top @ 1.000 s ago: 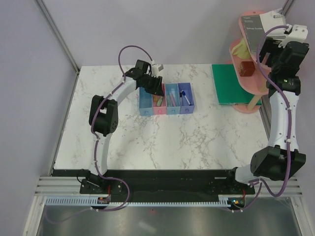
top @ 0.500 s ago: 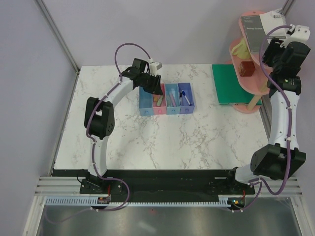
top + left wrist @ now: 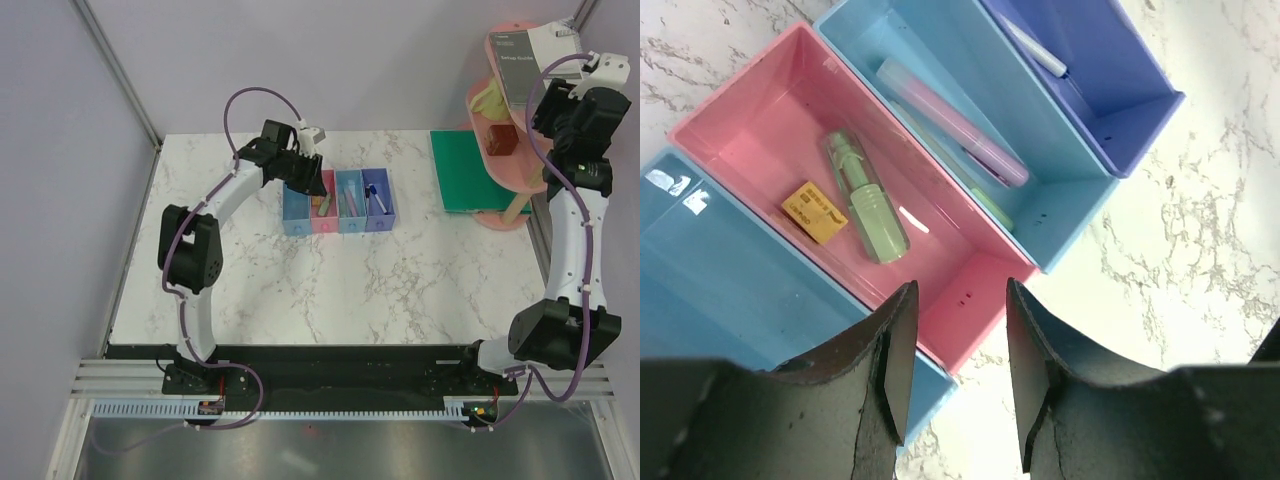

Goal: Sort the stationery into containers
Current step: Pick up the stationery from the corner of the board.

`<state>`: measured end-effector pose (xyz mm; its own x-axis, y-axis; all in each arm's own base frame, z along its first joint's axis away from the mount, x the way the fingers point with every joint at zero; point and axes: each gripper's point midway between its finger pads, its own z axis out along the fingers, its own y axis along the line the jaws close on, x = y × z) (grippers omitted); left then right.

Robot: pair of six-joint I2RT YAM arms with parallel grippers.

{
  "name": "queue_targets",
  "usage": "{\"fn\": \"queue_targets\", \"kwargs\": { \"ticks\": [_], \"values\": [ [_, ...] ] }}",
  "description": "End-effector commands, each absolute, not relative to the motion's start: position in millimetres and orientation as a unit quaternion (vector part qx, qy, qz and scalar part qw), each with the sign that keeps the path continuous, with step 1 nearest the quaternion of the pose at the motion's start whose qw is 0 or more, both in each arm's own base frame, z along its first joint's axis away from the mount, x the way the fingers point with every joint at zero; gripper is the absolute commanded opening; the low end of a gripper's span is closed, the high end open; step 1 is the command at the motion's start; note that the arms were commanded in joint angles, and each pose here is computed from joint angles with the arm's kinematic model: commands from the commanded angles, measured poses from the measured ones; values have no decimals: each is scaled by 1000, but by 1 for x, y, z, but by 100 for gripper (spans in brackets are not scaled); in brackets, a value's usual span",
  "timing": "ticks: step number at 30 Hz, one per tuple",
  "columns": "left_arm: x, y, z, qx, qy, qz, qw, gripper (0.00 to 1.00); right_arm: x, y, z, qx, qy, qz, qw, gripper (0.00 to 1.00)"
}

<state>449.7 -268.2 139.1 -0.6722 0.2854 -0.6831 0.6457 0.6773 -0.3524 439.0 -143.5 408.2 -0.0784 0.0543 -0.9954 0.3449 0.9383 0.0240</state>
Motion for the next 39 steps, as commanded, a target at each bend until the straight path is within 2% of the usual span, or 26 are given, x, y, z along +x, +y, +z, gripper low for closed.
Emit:
{"fn": "queue_targets", "kwargs": {
  "ticks": [1,5,10,16,17,21,27,39],
  "values": [
    [439,-263,186,301,836,-295,352,47,418,-133,448,114,697,-110,700,4],
    [422,-256,189,310,835,-295,346,49,404,-120,462,82,692,-104,709,2],
    [392,-259,199,332,816,-332,337,63,386,-95,466,47,703,-65,706,2],
    [365,-275,234,361,769,-408,335,77,367,-44,454,-24,731,41,681,2],
    [364,-277,240,364,763,-413,338,82,364,-35,452,-39,733,59,676,2],
    [356,-282,260,375,742,-437,344,88,350,4,441,-88,744,158,643,2],
    [337,-286,279,386,720,-465,341,99,335,40,433,-142,742,235,612,1],
    [312,-301,289,403,702,-484,331,100,320,140,423,-226,720,349,555,1]
  ]
}}
